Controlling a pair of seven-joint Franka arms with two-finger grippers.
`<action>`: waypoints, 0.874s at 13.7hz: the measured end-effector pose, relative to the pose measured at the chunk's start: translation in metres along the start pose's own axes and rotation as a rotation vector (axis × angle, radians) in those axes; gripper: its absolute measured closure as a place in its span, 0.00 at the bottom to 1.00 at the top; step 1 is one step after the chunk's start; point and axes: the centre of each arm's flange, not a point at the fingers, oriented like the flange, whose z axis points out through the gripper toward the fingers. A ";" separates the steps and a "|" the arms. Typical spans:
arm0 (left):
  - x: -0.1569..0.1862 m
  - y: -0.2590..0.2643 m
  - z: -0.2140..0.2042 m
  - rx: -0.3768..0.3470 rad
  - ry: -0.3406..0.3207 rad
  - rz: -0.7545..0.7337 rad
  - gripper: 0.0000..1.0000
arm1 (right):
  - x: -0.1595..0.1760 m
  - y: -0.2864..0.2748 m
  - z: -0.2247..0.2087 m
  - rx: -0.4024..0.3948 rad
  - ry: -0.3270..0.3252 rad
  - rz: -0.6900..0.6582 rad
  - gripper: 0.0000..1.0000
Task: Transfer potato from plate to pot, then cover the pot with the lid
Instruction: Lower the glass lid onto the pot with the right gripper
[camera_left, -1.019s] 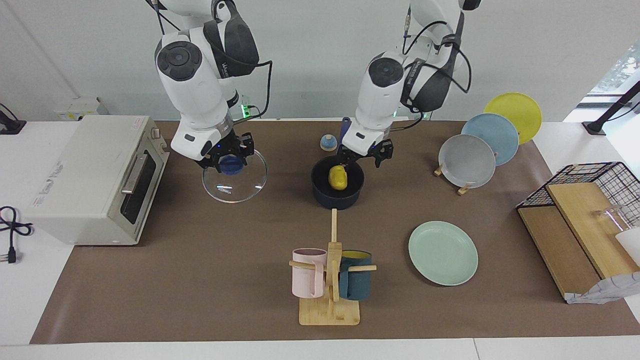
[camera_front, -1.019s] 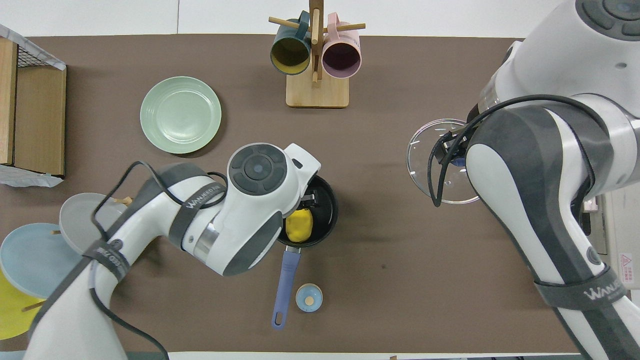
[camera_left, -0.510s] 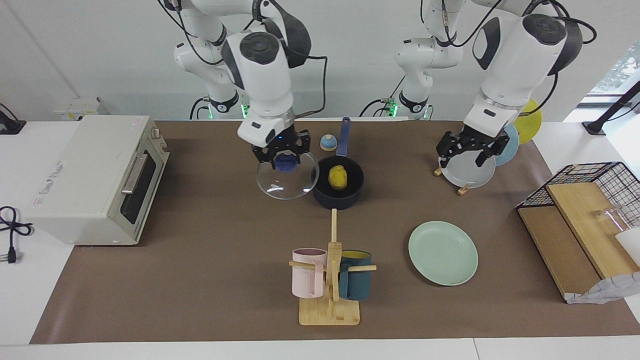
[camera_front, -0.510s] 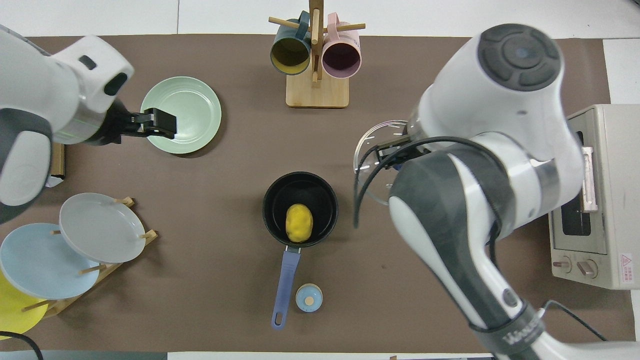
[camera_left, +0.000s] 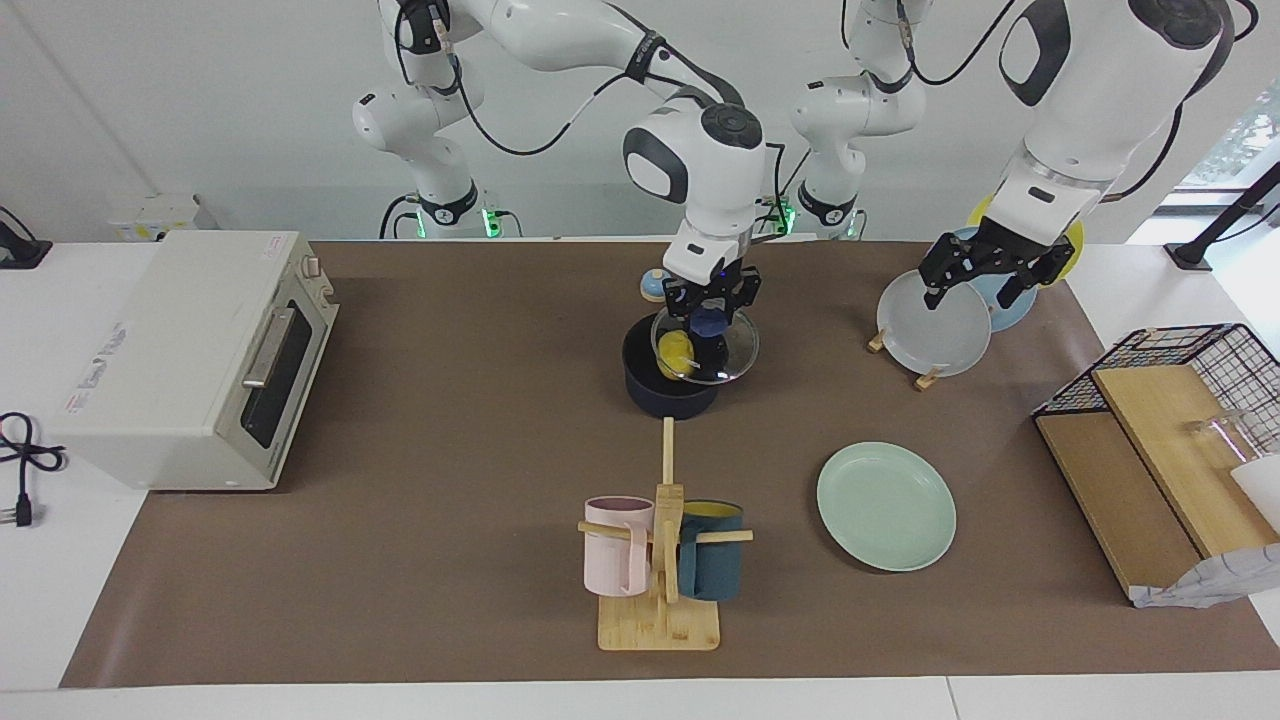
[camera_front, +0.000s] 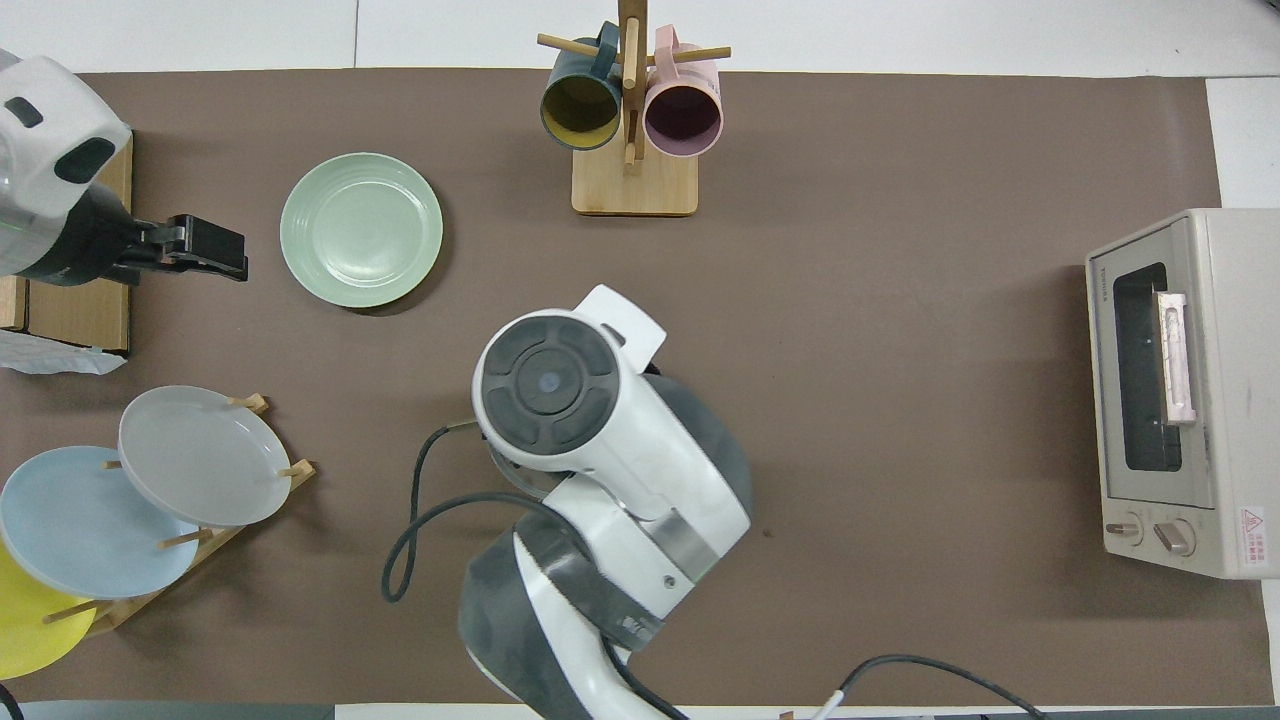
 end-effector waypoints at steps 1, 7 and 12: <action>0.000 -0.002 0.001 0.001 -0.006 -0.003 0.00 | 0.004 0.004 -0.002 -0.001 0.008 0.007 0.34; -0.012 -0.002 0.003 0.008 -0.018 -0.005 0.00 | 0.011 0.015 0.000 -0.006 0.008 0.025 0.34; -0.033 -0.008 -0.027 0.012 0.004 -0.016 0.00 | 0.006 0.015 -0.001 -0.026 -0.017 0.020 0.34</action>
